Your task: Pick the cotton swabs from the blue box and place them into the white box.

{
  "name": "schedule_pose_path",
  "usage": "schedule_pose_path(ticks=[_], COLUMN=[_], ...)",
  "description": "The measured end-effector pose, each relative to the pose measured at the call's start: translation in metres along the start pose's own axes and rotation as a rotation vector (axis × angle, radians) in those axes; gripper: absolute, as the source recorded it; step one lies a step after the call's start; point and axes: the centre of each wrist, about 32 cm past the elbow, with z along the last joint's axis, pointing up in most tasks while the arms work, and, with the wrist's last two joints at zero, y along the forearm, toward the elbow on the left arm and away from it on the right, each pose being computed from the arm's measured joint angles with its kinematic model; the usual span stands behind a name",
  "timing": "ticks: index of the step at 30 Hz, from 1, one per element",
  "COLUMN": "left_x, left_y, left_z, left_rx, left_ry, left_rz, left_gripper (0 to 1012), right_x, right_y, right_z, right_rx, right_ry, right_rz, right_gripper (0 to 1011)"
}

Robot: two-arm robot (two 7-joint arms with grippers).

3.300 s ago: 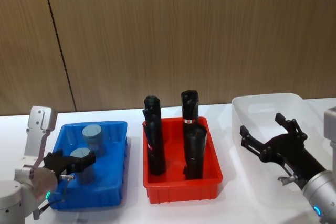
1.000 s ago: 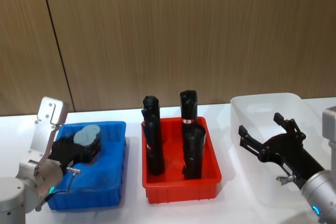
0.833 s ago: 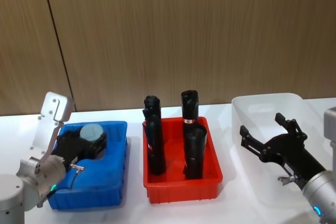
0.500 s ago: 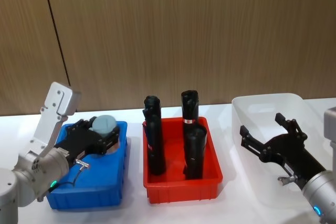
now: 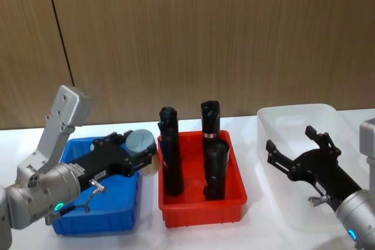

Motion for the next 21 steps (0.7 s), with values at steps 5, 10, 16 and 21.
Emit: schedule_pose_path(ticks=[5, 10, 16, 21], left_x=[0.004, 0.0086, 0.0127, 0.0147], left_y=[-0.0006, -0.0016, -0.0035, -0.0071], left_z=[0.0006, 0.0001, 0.0002, 0.0012], left_rx=[-0.004, -0.008, -0.015, -0.017], left_ry=[0.031, 0.059, 0.077, 0.078], left_rz=[-0.074, -0.142, -0.213, -0.267], left_gripper=[670, 670, 670, 670], right_x=[0.0, 0.0, 0.0, 0.0], right_y=[0.0, 0.0, 0.0, 0.0], right_z=[0.0, 0.0, 0.0, 0.0], right_rx=[0.0, 0.0, 0.0, 0.0], right_ry=[0.0, 0.0, 0.0, 0.0], right_rz=[0.0, 0.0, 0.0, 0.0], right_gripper=[1002, 1002, 1002, 1002])
